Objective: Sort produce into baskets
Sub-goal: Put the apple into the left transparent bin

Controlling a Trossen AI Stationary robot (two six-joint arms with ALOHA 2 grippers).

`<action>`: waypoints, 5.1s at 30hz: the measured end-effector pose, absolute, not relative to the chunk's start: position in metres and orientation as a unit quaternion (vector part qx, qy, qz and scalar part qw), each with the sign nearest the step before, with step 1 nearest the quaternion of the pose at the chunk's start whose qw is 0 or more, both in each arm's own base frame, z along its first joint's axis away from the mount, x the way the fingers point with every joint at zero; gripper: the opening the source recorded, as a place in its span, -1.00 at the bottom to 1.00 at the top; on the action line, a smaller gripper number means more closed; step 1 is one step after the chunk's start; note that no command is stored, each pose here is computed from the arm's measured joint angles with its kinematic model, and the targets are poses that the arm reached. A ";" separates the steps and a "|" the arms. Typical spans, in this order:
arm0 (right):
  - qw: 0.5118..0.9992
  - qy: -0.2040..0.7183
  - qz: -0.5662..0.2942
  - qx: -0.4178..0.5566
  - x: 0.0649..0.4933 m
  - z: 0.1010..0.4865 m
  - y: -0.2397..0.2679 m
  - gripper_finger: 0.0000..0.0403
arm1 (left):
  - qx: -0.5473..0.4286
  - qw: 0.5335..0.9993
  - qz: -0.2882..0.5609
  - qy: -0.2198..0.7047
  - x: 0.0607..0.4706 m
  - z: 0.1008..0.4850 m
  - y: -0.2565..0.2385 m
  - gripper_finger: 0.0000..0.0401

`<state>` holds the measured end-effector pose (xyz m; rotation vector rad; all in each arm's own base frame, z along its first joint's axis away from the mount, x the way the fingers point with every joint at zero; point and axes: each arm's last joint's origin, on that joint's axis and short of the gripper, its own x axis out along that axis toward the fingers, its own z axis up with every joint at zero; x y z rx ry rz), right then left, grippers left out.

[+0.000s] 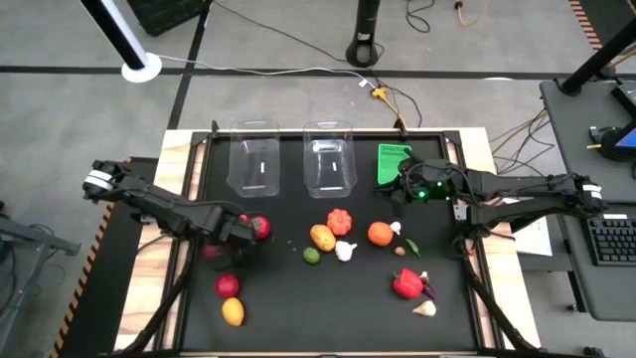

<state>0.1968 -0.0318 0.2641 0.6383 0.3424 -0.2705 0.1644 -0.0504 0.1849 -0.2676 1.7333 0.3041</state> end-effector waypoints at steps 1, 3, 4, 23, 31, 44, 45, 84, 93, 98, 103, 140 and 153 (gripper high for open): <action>0.926 0.167 -0.132 0.311 0.197 0.264 -0.032 -0.66 | -0.117 0.633 0.135 0.753 0.164 0.184 -0.050 0.64; 0.926 0.167 -0.132 0.311 0.197 0.264 -0.032 -0.66 | -0.117 0.634 0.143 0.751 0.162 0.182 -0.049 0.64; 0.926 0.167 -0.132 0.310 0.197 0.264 -0.032 -0.66 | -0.118 0.633 0.145 0.751 0.162 0.182 -0.049 0.64; 0.930 0.170 -0.130 0.299 0.197 0.264 -0.032 -0.66 | -0.215 0.609 0.249 0.722 0.161 0.208 -0.050 0.64; 0.930 0.170 -0.130 0.299 0.197 0.264 -0.032 -0.66 | -0.239 0.613 0.272 0.702 0.161 0.207 -0.056 0.64; 0.931 0.171 -0.130 0.295 0.197 0.264 -0.032 -0.66 | -0.329 0.577 0.379 0.644 0.156 0.208 -0.070 0.64; 0.931 0.171 -0.130 0.294 0.197 0.264 -0.032 -0.66 | -0.329 0.577 0.381 0.643 0.155 0.206 -0.071 0.64; 0.937 0.173 -0.128 0.275 0.197 0.264 -0.033 -0.66 | -0.319 0.578 0.406 0.632 0.155 0.180 -0.085 0.14; 0.937 0.173 -0.128 0.275 0.197 0.264 -0.033 -0.66 | -0.339 0.624 0.284 0.644 0.165 0.222 -0.092 0.14; 0.939 0.174 -0.128 0.270 0.197 0.263 -0.033 -0.66 | -0.317 0.706 0.209 0.598 0.171 0.276 -0.089 0.14; 0.941 0.170 -0.131 0.263 0.197 0.264 -0.034 -0.66 | -0.305 0.796 0.198 0.483 0.167 0.333 -0.069 0.14; 0.962 0.072 -0.137 0.225 0.210 0.336 -0.038 -0.66 | -0.268 0.729 0.408 0.479 0.194 0.311 0.206 0.14; 0.903 0.242 -0.253 0.250 0.221 0.355 -0.044 -0.66 | -0.282 0.679 0.389 0.556 0.208 0.259 0.239 0.29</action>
